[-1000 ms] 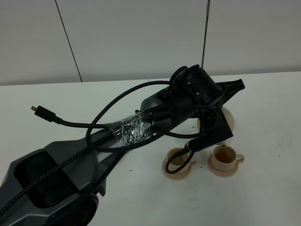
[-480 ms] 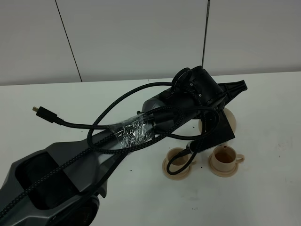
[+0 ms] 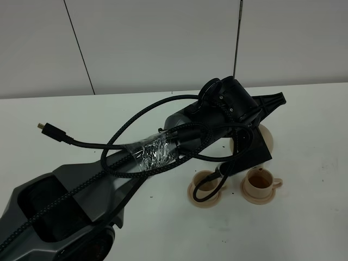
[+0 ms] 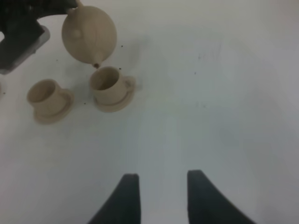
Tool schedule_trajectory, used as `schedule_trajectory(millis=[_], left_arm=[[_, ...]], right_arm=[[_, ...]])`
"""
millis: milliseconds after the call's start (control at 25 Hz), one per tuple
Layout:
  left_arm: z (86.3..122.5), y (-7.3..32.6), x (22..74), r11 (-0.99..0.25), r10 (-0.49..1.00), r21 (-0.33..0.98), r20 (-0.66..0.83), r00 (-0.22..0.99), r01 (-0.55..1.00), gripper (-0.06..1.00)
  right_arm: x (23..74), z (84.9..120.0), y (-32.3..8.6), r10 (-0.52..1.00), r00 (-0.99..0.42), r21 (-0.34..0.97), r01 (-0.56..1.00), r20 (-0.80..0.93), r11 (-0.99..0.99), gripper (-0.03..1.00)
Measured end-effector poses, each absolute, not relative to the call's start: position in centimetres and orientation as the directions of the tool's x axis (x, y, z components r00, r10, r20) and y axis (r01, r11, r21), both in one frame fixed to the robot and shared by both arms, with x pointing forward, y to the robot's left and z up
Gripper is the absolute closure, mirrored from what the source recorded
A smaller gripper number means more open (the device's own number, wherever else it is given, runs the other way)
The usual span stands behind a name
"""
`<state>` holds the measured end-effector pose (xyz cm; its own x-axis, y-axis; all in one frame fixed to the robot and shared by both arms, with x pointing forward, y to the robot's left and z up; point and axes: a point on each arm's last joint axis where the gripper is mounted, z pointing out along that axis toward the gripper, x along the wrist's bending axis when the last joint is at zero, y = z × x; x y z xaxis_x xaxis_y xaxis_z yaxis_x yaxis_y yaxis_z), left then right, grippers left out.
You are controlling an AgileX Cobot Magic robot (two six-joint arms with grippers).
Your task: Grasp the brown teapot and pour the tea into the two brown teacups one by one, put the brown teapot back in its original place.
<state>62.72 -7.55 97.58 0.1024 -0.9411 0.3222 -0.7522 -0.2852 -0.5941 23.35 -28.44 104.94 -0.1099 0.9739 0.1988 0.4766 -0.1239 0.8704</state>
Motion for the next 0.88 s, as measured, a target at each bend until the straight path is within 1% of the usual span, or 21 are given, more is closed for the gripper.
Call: schedule_trajectory(millis=[280,880], left_arm=[[97.55,-7.61,62.68,-0.308,-0.933,-0.581,0.341,0.118,-0.754,0.77],[97.51,-7.61,62.63,-0.312,-0.931,-0.573,0.343,0.124,-0.758,0.77]], right_arm=[[23.35,104.94,-28.44,0.974,-0.110,0.870,0.477,0.199,-0.124,0.72],[23.35,104.94,-28.44,0.974,-0.110,0.870,0.477,0.199,-0.124,0.72]])
